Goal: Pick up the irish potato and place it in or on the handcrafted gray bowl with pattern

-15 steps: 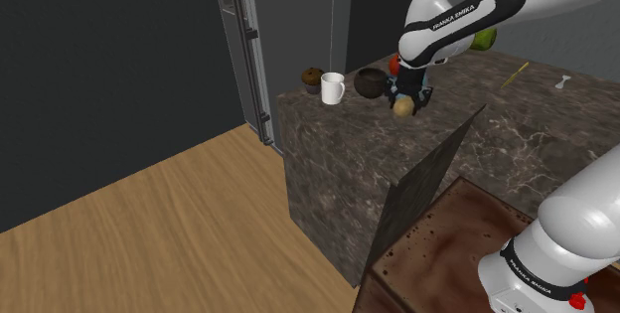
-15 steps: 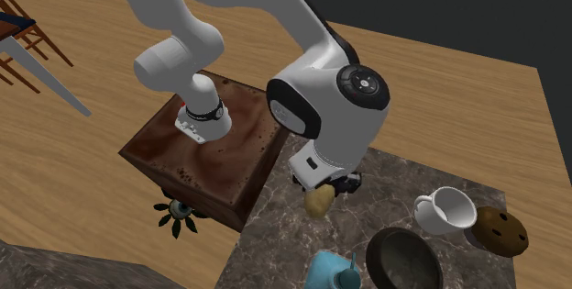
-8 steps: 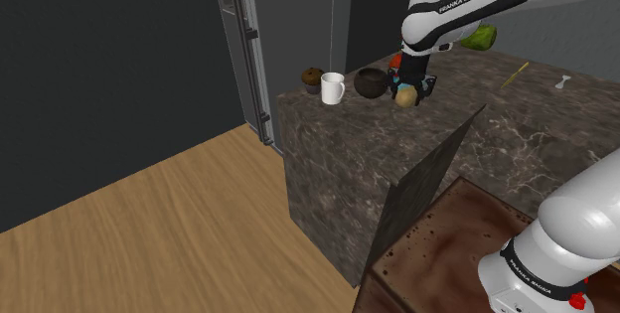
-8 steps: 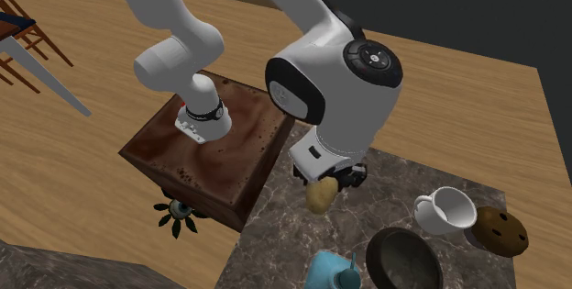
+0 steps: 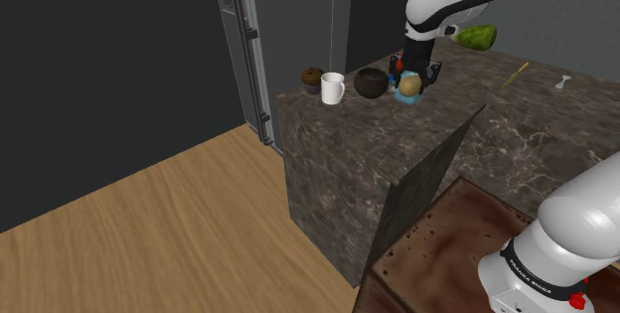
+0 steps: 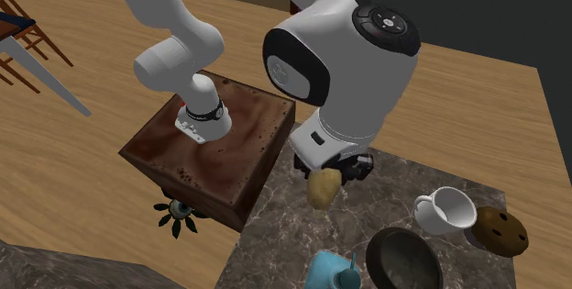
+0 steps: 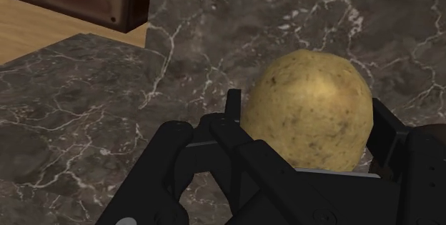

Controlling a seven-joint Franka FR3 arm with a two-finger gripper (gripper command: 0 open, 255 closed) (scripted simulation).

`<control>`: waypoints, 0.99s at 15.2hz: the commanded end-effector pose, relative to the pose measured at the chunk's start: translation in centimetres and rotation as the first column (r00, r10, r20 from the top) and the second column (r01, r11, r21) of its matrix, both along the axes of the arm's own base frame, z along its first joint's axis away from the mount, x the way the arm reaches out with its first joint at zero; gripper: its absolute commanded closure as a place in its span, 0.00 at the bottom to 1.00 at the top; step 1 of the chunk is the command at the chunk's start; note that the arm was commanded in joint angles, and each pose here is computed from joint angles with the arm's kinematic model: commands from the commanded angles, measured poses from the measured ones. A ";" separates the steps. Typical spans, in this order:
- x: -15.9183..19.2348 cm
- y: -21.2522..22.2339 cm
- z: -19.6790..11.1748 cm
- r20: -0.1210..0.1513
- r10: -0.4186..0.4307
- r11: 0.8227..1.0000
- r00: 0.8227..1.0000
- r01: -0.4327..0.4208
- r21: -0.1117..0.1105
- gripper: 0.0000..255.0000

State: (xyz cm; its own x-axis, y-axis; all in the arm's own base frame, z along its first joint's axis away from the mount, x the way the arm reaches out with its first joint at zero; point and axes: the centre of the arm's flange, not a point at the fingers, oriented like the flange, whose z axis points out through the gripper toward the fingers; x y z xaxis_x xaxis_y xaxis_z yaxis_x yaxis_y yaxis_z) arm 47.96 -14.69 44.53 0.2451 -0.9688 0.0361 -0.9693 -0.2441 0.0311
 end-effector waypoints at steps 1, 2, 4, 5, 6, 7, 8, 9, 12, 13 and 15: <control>0.0 0.1 1.2 0.000 0.000 1.000 1.000 0.000 0.000 1.00; 0.0 0.1 1.7 0.000 0.000 1.000 1.000 0.000 0.000 1.00; 0.0 0.1 2.8 0.000 0.000 1.000 1.000 0.000 0.000 1.00; 0.0 0.1 3.3 0.000 0.000 1.000 1.000 0.000 0.000 1.00; 0.0 0.1 3.8 0.000 0.000 1.000 1.000 0.000 0.000 1.00; 0.0 0.1 4.4 0.000 0.000 1.000 1.000 0.000 0.000 1.00; 0.0 0.1 4.9 0.000 0.000 1.000 1.000 0.000 0.000 1.00; -0.1 0.1 5.1 0.000 0.000 1.000 1.000 0.000 0.000 1.00; 3.7 -1.1 5.1 0.000 0.000 1.000 1.000 0.000 0.000 1.00; 5.0 -1.5 5.1 0.000 0.000 1.000 1.000 0.000 0.000 1.00; 7.5 -2.3 5.2 0.000 0.000 1.000 1.000 0.000 0.000 1.00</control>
State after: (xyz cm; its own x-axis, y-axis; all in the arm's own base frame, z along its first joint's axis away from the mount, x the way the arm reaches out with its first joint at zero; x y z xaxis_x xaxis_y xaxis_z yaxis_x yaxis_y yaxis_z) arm 54.19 -16.41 49.64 0.2450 -0.9689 0.0358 -0.9693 -0.2440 0.0314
